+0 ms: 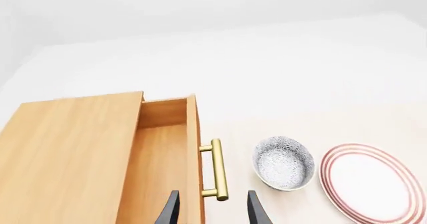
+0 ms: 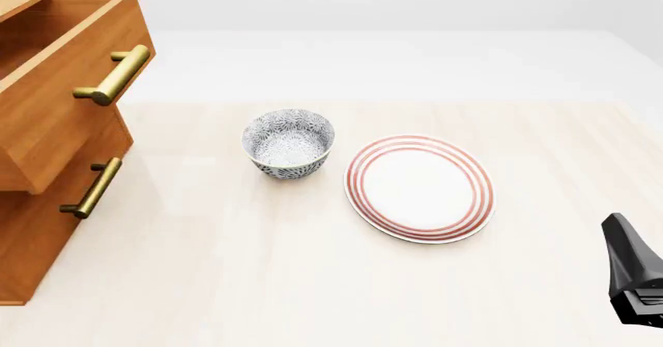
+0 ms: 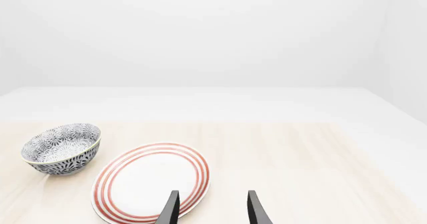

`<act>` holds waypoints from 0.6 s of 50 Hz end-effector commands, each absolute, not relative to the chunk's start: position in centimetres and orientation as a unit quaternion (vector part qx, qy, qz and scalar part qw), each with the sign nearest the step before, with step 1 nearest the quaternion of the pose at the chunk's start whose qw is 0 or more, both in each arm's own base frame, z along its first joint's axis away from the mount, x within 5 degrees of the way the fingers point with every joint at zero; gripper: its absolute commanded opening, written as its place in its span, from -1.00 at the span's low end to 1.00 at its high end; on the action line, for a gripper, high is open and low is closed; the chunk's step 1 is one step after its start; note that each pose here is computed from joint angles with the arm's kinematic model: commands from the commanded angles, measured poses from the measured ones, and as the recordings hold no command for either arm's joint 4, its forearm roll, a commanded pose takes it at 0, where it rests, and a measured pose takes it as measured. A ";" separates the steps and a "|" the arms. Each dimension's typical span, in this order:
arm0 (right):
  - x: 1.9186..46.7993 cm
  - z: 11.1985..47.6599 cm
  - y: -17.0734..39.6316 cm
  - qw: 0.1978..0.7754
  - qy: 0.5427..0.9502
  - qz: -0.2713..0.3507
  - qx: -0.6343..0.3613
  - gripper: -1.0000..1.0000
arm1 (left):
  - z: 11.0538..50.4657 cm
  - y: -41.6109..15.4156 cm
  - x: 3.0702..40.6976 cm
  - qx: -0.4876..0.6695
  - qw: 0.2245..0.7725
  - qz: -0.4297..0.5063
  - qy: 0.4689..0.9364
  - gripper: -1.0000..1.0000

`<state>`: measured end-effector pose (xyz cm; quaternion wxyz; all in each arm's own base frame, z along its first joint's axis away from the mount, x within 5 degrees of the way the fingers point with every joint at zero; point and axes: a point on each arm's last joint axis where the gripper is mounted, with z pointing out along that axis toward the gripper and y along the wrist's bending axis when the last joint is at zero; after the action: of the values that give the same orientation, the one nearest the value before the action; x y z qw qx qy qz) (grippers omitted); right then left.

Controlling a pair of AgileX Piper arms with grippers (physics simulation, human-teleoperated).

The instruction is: Open the top drawer of the cabinet.

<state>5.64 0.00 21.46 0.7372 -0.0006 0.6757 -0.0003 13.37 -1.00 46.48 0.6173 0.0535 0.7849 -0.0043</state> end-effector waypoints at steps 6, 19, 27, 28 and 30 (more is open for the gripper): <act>5.6 21.4 0.0 0.737 0.676 0.000 -0.001 1.00 | 46.4 -0.7 14.7 0.019 0.578 -0.012 0.816 1.00; 5.6 21.4 0.0 0.737 0.676 0.000 -0.001 1.00 | 45.9 -0.2 15.8 0.005 0.550 -0.004 0.835 1.00; 5.6 21.4 0.0 0.737 0.676 0.000 -0.001 1.00 | 45.7 -0.2 16.5 0.003 0.542 -0.004 0.841 1.00; 5.6 21.4 0.0 0.737 0.676 0.000 -0.001 1.00 | 45.7 -0.2 16.6 0.002 0.540 -0.004 0.842 1.00; 5.6 21.4 0.0 0.737 0.676 0.000 0.000 1.00 | 45.7 -0.1 16.7 0.000 0.538 -0.004 0.843 1.00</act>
<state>5.64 0.00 21.46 0.7372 -0.0007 0.6757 -0.0003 15.97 -0.28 45.91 0.5516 0.0078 0.8341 -0.0046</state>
